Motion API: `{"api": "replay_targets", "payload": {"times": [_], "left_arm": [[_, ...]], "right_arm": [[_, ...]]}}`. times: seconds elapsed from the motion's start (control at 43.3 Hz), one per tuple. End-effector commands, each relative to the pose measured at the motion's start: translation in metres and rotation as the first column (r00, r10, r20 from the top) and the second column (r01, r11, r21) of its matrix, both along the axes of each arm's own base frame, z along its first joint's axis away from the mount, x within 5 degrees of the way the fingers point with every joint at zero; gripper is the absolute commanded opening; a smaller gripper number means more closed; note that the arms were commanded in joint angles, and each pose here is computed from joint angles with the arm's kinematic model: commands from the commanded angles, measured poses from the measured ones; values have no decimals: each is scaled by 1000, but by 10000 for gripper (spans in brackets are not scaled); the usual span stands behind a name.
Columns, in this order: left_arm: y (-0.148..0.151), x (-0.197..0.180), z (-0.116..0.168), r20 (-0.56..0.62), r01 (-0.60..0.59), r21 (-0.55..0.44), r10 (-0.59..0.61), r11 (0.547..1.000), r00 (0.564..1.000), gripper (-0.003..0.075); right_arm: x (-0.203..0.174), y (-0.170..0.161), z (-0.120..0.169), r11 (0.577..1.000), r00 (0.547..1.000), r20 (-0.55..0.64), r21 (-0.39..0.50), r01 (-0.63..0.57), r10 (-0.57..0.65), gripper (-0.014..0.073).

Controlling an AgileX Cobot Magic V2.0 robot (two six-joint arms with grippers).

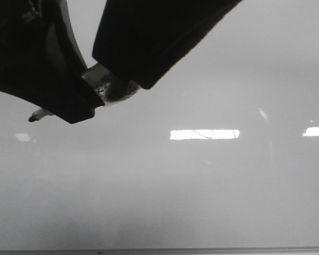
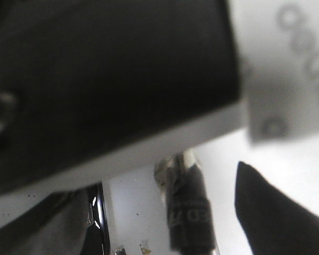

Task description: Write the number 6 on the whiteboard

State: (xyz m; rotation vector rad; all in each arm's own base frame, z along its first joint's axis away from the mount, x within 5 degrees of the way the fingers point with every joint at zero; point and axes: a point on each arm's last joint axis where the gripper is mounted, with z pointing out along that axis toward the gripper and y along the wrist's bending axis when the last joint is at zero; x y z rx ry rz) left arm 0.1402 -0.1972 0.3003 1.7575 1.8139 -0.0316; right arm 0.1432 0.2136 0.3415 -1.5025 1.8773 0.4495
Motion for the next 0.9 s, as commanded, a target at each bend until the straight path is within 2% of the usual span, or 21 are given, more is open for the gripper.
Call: {"api": "replay_targets", "payload": {"times": [0.0, 0.115, 0.323, 0.416, 0.6, 0.67, 0.785, 0.878], "left_arm": [[-2, -1, 20, 64, 17, -90, -12, 996, 998, -20], [-2, -1, 20, 65, 18, -91, -12, 996, 998, -20], [-3, 0, 21, 73, 21, -104, -13, 994, 997, -20], [-3, 0, 21, 73, 21, -104, -13, 994, 997, -20], [-3, 0, 21, 73, 21, -104, -13, 994, 997, -20], [-3, 0, 21, 73, 21, -104, -13, 994, 997, -20], [-3, 0, 21, 73, 21, -104, -13, 994, 997, -14], [-3, 0, 21, 73, 20, -106, -12, 994, 997, 56]], "right_arm": [[5, 4, 17, 999, 997, 71, 46, -5, 2, 529], [9, 7, 11, 1000, 997, 76, 17, -6, 5, 473], [11, 10, 7, 1000, 998, 65, 4, -6, 6, 435], [11, 10, 7, 1000, 998, 64, 2, -7, 6, 319], [11, 10, 6, 1000, 998, 59, -6, -9, 9, 6], [11, 9, 6, 1000, 998, 63, -9, -9, 9, -66], [11, 7, 7, 1000, 996, 88, -29, -11, 14, -69], [13, -1, 7, 999, 995, 102, -54, 3, 2, -68]]}}
